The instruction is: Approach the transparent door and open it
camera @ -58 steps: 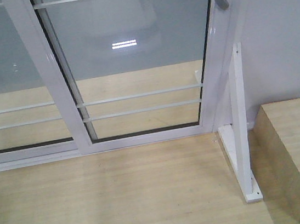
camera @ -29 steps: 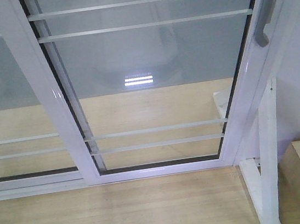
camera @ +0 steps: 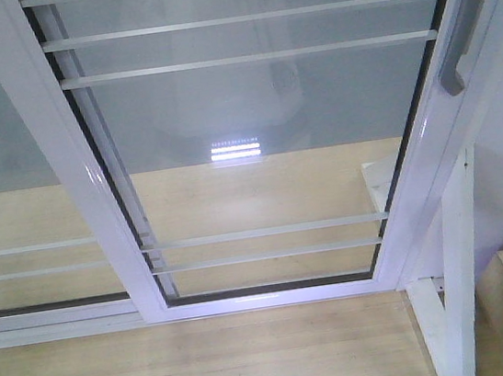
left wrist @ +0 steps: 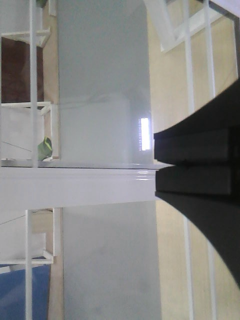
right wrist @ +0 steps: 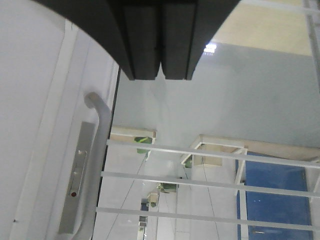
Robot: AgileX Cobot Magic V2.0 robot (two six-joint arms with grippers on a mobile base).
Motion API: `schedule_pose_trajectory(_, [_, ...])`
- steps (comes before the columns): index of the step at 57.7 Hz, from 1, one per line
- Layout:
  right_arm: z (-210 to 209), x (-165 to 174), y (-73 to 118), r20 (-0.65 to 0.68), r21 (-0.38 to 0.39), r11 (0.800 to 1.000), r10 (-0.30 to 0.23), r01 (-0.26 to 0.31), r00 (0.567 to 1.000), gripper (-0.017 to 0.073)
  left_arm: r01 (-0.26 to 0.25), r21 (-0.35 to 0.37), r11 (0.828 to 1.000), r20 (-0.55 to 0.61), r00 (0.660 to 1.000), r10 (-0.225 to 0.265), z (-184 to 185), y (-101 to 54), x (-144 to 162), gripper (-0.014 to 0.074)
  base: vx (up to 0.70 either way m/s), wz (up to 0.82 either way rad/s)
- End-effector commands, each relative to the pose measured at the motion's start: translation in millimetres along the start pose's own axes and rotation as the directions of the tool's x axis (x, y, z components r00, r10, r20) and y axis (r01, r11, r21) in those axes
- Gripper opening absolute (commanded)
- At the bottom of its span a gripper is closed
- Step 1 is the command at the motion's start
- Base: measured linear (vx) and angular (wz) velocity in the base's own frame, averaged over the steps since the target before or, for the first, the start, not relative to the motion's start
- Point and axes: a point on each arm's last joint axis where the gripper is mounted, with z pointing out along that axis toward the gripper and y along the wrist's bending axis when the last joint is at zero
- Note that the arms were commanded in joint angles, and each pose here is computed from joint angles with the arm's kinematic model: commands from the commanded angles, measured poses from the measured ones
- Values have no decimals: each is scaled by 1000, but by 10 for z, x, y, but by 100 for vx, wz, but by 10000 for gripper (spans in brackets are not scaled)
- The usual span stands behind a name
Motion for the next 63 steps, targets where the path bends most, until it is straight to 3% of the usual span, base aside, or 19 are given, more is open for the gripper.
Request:
schedule_pose_trajectory(1, [27,-11,-8,31,12,1000,-11,11,999,0,19,-9,1000,34,999,-18,36,11,10,0,-4,-1])
schedule_pose_trajectory(63, [37,24,-4,-11,7,1000,-11,11,1000,0,8,-10,1000,23,1000,-8,40,12,17,0,0,0])
